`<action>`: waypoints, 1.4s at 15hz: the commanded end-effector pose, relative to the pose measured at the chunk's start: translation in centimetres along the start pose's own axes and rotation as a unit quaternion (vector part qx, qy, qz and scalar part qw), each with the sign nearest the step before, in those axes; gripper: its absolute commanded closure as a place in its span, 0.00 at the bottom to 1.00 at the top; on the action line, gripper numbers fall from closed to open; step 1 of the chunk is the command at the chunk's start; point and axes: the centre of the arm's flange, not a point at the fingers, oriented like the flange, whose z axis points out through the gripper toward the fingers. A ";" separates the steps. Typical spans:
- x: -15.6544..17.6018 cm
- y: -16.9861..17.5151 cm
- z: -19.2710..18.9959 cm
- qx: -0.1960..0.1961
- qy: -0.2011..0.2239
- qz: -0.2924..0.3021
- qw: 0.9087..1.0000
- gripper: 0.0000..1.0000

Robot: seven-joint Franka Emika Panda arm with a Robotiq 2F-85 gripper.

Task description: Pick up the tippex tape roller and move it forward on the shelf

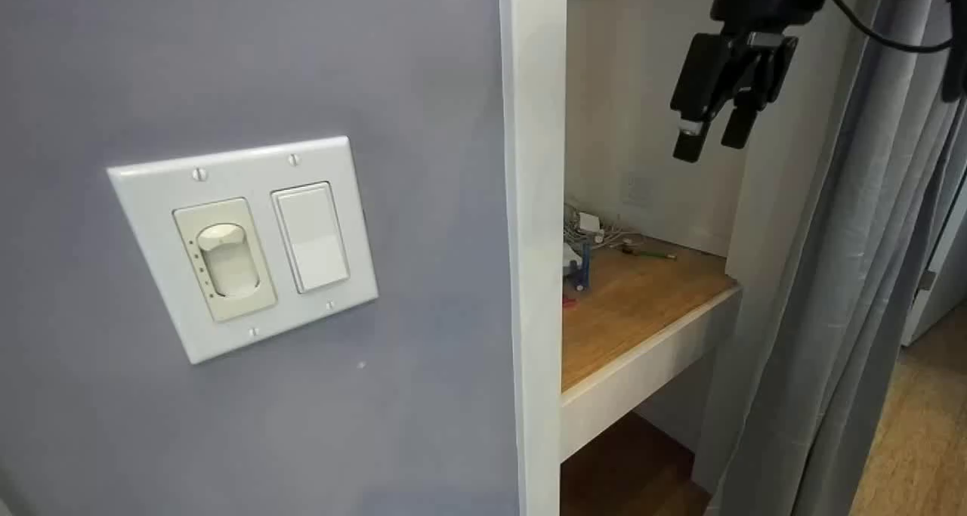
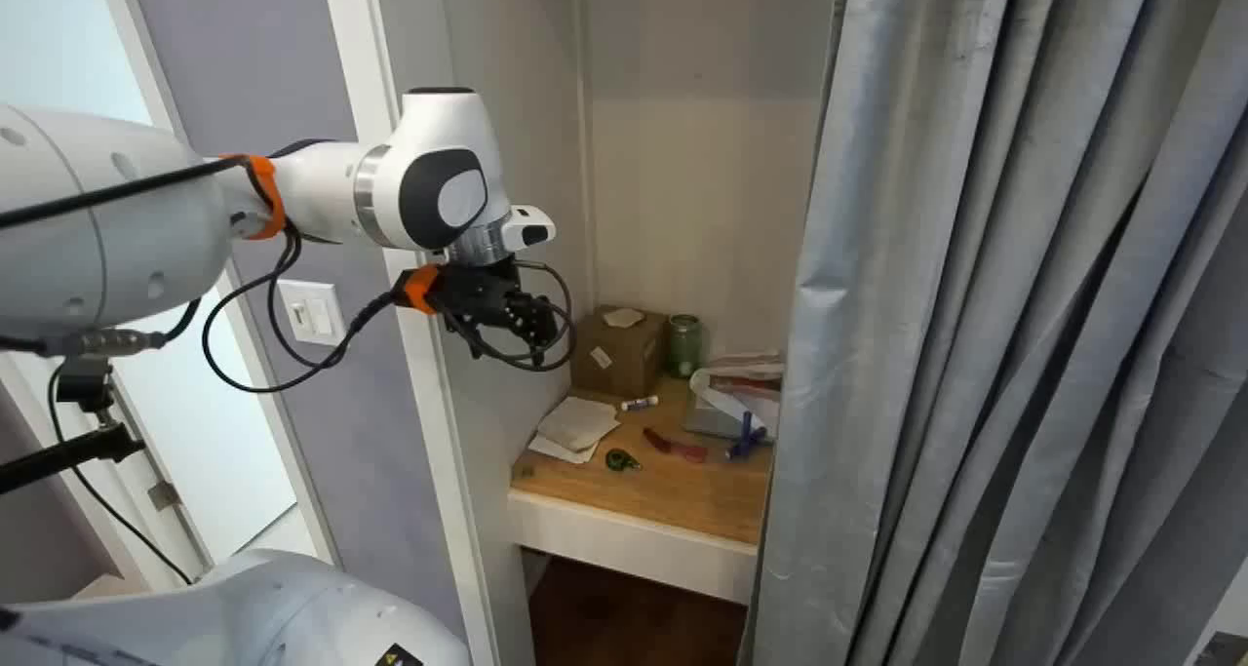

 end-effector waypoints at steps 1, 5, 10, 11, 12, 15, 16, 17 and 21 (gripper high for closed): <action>0.0 0.0 0.0 0.000 0.000 0.000 1.000 0.00; 0.0 0.0 0.0 0.000 0.000 0.000 1.000 0.00; 0.0 0.0 0.0 0.000 0.000 0.000 1.000 0.00; 0.0 0.0 0.0 0.000 0.000 0.000 1.000 0.00; 0.0 0.0 0.0 0.000 0.000 0.000 1.000 0.00; 2.2 0.5 0.2 -0.009 -0.028 -0.071 0.997 0.00; 3.1 0.7 0.4 -0.008 -0.032 -0.098 0.995 0.00; 3.9 1.0 0.6 -0.010 -0.038 -0.122 0.992 0.00; 7.5 3.2 2.5 0.000 -0.051 -0.224 0.973 0.00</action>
